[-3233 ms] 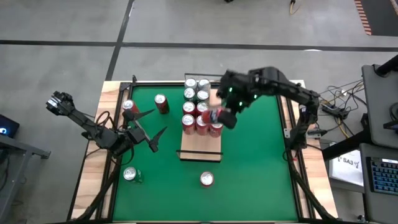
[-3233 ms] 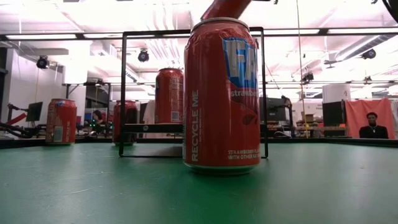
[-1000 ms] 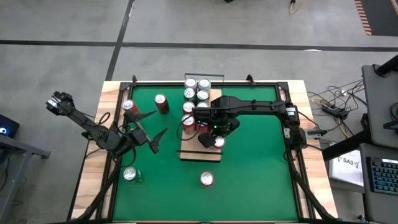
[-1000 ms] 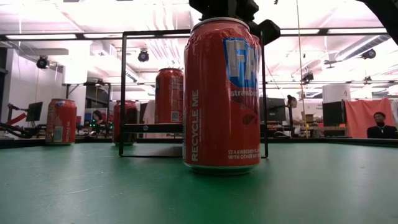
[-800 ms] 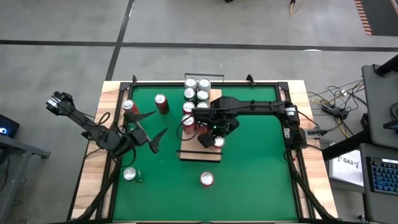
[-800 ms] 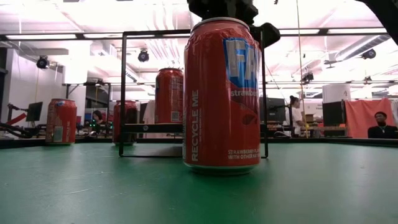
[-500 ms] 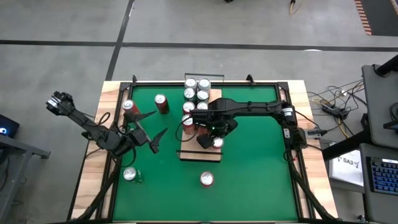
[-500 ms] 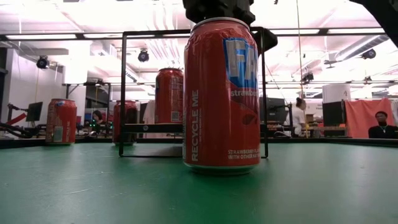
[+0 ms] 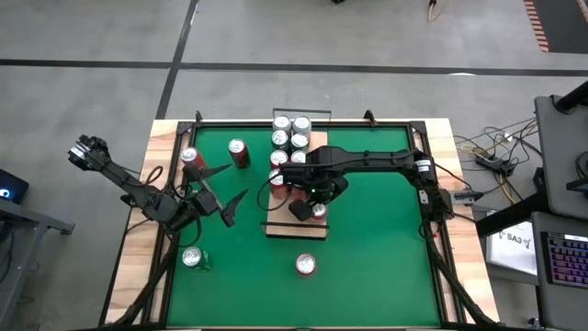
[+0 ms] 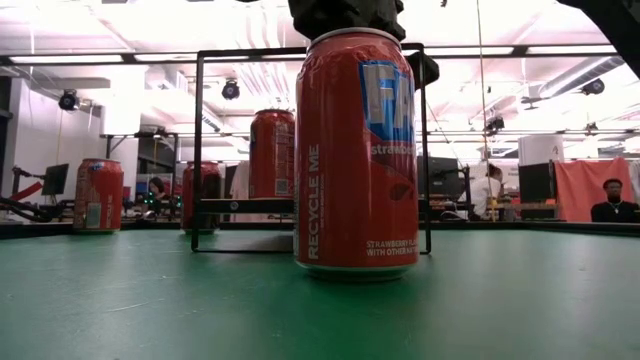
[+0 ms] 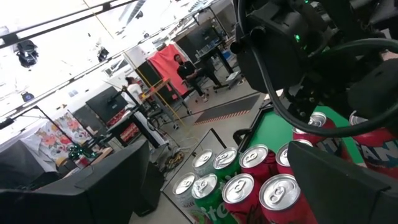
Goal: Place canned beverage on shelf
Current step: Put the orange soda can on the shelf and aligned with the other orange soda can
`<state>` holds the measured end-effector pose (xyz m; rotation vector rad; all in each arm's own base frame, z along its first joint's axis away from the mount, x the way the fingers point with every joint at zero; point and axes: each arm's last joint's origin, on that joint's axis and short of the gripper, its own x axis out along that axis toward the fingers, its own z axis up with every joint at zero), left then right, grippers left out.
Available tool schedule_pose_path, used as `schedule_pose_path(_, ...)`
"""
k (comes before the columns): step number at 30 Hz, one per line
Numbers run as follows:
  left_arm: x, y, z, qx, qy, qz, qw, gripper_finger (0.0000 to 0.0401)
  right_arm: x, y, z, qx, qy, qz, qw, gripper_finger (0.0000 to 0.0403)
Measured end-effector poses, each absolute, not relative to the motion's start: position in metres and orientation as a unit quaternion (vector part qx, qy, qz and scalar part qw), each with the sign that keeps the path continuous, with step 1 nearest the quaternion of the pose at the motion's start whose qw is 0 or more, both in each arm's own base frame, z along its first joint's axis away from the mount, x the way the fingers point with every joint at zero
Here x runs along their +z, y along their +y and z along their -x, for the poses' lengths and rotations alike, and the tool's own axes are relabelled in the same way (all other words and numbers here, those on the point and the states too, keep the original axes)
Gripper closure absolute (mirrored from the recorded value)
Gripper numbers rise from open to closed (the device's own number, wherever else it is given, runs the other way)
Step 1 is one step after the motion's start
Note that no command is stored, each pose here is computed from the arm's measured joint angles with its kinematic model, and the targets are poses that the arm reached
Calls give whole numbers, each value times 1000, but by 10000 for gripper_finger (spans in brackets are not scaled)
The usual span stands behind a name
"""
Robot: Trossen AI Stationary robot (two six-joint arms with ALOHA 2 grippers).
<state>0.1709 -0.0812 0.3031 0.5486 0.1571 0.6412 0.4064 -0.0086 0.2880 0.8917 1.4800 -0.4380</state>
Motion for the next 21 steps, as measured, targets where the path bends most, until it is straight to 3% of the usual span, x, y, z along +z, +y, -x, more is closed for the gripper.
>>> schedule_pose_path(11, 303, -81, -171, 311, 76, -266, 909, 36, 298, -11, -406, -188, 631, -391, 643, 54)
schedule_pose_path(21, 303, -81, -171, 311, 77, -267, 909, 36, 333, -13, -408, -181, 579, -375, 701, 60)
